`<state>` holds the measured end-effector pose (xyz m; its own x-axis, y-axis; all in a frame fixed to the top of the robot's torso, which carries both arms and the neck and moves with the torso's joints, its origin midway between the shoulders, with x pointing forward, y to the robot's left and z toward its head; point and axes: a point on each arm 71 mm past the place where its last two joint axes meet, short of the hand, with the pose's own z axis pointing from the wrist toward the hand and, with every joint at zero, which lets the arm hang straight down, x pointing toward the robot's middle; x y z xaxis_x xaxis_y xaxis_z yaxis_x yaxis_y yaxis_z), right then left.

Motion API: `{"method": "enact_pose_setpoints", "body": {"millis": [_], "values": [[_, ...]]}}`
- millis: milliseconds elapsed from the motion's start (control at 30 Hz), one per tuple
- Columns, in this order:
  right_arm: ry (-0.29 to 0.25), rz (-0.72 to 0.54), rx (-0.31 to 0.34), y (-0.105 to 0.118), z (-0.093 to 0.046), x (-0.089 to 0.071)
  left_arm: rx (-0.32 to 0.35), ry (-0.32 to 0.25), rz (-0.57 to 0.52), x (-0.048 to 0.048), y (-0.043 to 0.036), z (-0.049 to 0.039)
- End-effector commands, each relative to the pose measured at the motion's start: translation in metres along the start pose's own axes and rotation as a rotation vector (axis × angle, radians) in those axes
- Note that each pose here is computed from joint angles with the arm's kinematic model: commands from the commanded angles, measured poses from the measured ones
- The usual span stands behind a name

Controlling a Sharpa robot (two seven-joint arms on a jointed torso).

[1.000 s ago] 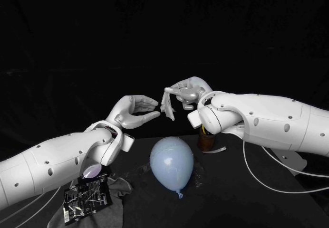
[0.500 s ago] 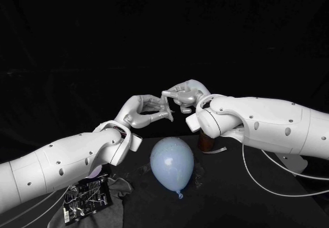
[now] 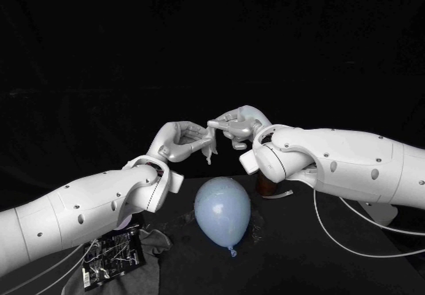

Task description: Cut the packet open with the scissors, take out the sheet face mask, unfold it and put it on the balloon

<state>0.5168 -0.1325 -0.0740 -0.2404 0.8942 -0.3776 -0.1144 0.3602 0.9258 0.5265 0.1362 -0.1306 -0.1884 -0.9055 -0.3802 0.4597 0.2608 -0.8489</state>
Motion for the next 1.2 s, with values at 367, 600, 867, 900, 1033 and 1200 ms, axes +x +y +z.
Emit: {"method": "enact_pose_setpoints", "body": {"millis": [367, 600, 867, 900, 1033, 1200], "values": [[-0.001, -0.008, -0.02, 0.001, 0.0, 0.003, -0.027, -0.029, -0.01, 0.0022, -0.001, 0.0012], [-0.006, 0.01, -0.012, 0.0, 0.001, 0.005, 0.009, 0.026, 0.008, 0.0108, -0.0066, 0.0008], [-0.006, 0.016, -0.008, -0.001, 0.002, 0.007, 0.026, 0.066, 0.01, 0.0173, -0.0099, 0.0008], [-0.006, 0.016, -0.007, -0.001, 0.002, 0.007, 0.026, 0.069, 0.01, 0.0178, -0.0101, 0.0007], [-0.005, 0.017, -0.005, -0.001, 0.002, 0.008, 0.024, 0.071, 0.005, 0.0189, -0.0104, 0.0009], [0.003, 0.018, -0.007, -0.001, 0.0, 0.01, 0.007, 0.042, -0.018, 0.0162, -0.0083, 0.0017]]}}
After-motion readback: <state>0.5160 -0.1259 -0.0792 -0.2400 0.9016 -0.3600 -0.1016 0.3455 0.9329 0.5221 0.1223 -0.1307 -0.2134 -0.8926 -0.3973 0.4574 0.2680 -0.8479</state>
